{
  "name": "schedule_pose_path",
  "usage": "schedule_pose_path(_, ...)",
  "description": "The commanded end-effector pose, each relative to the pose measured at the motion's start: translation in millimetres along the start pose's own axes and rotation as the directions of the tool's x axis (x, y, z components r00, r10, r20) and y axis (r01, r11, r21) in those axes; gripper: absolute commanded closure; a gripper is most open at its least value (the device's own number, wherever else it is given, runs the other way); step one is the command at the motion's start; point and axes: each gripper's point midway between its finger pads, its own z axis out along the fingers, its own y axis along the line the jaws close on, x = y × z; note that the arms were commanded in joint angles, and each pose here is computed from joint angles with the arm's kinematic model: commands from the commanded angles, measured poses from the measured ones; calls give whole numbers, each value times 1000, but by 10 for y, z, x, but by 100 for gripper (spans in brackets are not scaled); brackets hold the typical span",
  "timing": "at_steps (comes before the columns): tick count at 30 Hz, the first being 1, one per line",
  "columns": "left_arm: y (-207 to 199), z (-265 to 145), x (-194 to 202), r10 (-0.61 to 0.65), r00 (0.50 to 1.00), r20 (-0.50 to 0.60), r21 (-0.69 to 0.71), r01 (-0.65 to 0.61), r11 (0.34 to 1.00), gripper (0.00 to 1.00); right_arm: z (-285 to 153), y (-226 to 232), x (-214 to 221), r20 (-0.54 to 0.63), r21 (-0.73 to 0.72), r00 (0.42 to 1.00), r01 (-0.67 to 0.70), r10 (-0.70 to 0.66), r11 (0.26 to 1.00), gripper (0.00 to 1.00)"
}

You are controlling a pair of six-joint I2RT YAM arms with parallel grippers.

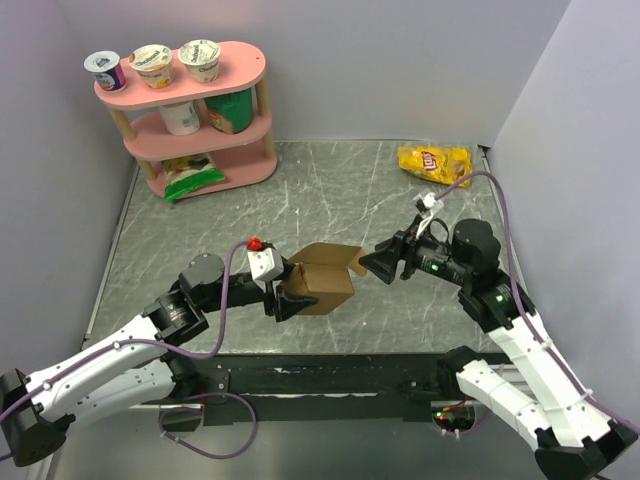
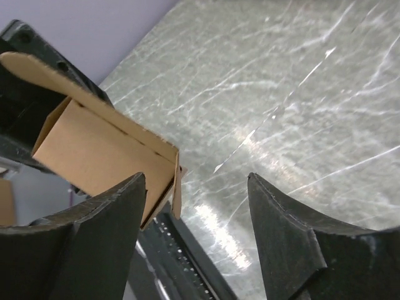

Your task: Fold the paper box

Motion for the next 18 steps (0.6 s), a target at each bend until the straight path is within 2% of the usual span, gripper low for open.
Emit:
schedule_pose_path(1,-13,-5,-159,40,998,45,-4,-40,999,52,26,111,-184,45,-48,999,-22,25,999,30)
schedule_pose_path(13,-23,-13,-174,45,997,67,-10,-45,999,53,146,244,-56,0,-162,996,-86,87,983,61)
schedule_pose_path(15,-30,-2,-160,45,997,63,-9,-45,999,53,166,271,-81,9,-175,995,-96,99,980,75)
schedule_pose_path(17,-15,10,-140,43,997,56,-16,-43,999,53,185,294,-86,14,-179,995,-99,103,979,84)
schedule_pose_path(18,-18,13,-136,43,997,57,-18,-42,999,53,198,297,-71,10,-177,994,-105,109,979,86)
